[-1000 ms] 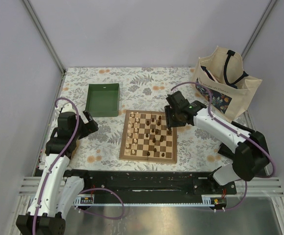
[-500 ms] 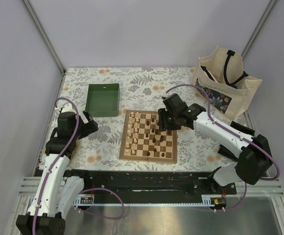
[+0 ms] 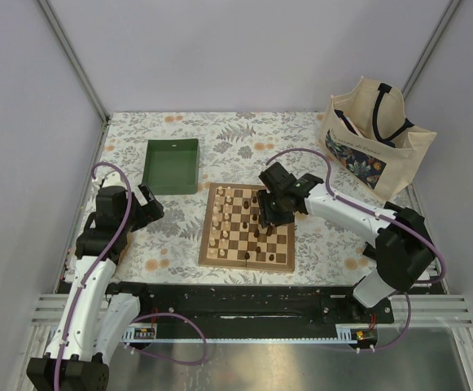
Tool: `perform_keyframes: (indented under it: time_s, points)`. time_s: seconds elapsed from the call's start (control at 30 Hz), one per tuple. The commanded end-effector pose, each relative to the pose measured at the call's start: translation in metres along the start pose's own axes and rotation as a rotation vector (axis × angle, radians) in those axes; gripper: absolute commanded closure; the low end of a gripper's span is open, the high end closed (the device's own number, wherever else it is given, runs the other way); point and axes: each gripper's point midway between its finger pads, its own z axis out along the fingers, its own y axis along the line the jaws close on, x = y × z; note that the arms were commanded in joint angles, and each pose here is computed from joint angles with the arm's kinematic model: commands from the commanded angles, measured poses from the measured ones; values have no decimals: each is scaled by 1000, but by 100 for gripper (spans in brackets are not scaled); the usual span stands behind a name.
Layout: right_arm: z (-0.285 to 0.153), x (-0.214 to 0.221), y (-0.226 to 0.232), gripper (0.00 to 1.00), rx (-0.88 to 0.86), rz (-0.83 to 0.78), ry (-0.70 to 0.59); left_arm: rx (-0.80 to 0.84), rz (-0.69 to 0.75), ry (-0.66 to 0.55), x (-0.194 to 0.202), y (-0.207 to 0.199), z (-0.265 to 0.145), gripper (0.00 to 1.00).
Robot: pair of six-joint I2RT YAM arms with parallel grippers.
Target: Set up the chess pieces on the board
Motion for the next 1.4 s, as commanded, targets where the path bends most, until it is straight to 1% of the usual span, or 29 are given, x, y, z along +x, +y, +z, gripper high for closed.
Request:
perform_keyframes:
  time_s: [0.0, 0.57, 0.73, 0.9, 1.2, 1.37]
  points:
    - [6, 0, -3, 48, 36, 8, 4, 42, 2, -54, -17, -10, -2, 1]
    - [17, 11, -3, 55, 34, -5, 48, 39, 0, -59, -18, -10, -2, 1]
    - [16, 11, -4, 63, 33, -5, 48, 39, 0, -61, -18, -10, -3, 1]
    - [9, 9, -4, 74, 27, -10, 25, 39, 0, -57, -17, -9, -2, 1]
    - [-25, -1, -15, 77, 61, -10, -73, 43, 0, -59, -18, -10, -3, 1]
    - [-33, 4, -19, 77, 51, 3, -76, 44, 2, -60, -17, -10, -3, 1]
